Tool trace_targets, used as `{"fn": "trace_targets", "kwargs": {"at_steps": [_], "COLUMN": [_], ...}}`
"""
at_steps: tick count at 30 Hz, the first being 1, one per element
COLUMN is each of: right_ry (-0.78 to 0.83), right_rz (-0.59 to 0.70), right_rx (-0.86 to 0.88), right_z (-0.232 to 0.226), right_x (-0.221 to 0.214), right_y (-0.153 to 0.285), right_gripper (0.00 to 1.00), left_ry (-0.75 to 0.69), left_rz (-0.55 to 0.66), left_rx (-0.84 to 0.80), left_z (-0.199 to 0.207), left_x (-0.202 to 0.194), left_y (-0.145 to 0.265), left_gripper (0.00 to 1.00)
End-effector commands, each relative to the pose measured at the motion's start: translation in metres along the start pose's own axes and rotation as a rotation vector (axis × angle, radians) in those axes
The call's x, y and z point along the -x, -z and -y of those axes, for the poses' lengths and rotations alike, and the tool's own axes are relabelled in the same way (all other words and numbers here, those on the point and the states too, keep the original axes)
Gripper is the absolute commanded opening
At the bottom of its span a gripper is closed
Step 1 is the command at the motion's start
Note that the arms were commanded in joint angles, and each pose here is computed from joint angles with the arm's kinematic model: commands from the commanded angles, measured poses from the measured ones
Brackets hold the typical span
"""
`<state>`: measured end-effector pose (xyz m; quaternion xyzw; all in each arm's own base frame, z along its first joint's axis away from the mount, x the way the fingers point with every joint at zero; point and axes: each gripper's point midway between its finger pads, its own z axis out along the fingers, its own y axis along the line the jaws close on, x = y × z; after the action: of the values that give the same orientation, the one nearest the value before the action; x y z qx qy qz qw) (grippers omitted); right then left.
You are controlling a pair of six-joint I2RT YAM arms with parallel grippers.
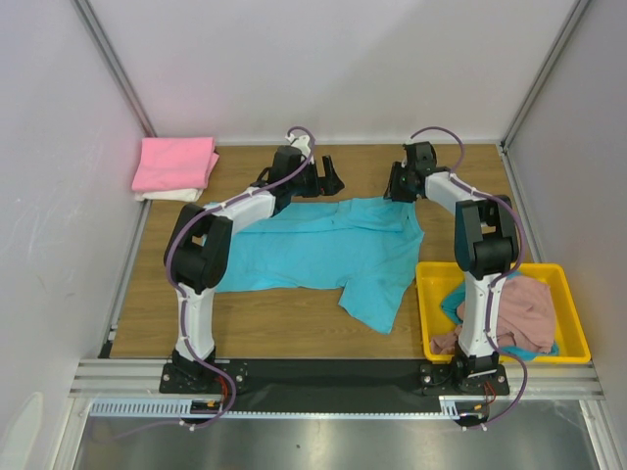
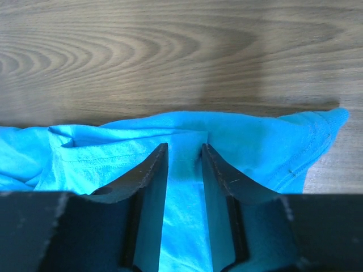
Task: Fold and stack the t-shirts
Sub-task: Fold the tshirt
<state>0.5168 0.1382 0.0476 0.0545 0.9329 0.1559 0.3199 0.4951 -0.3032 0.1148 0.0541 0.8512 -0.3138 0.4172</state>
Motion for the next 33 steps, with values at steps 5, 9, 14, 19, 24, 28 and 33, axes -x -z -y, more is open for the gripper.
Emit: {"fn": "trace_targets", "kwargs": {"at_steps": [5, 9, 14, 19, 24, 28, 33], "right_ry": [0.028, 0.035, 0.042, 0.042, 0.042, 0.042, 0.041], "right_rz": [0.016, 0.000, -0.003, 0.006, 0.018, 0.024, 0.030], "right_rx": [-0.017, -0.041, -0.047, -0.026, -0.015, -0.012, -0.007], "right_z": [-0.002, 0.003, 0.004, 0.000, -0.003, -0.003, -0.005], "right_x": [0.013, 0.011, 0.011, 0.013, 0.017, 0.019, 0.021], "right_y": [0.000, -0.001, 0.000, -0.001, 0.001, 0.003, 0.004], "right_gripper": [0.36, 0.40, 0.39, 0.29, 0.28, 0.29, 0.29], "left_ry": [-0.031, -0.030, -0.024, -0.020, -0.018, -0.009, -0.008], "left_rz": [0.073, 0.078, 0.079, 0.082, 0.080, 0.081, 0.079], "left_rx": [-0.018, -0.018, -0.019, -0.017, -0.015, -0.021, -0.021], "left_z": [0.012, 0.012, 0.012, 0.012, 0.010, 0.011, 0.011], "left_x": [0.029, 0.031, 0.031, 0.031, 0.030, 0.030, 0.028], "left_y": [0.014, 0.014, 0.013, 0.012, 0.011, 0.011, 0.010], "left_gripper": [1.00, 1.00, 1.00, 1.00, 1.00, 1.00, 1.00]}}
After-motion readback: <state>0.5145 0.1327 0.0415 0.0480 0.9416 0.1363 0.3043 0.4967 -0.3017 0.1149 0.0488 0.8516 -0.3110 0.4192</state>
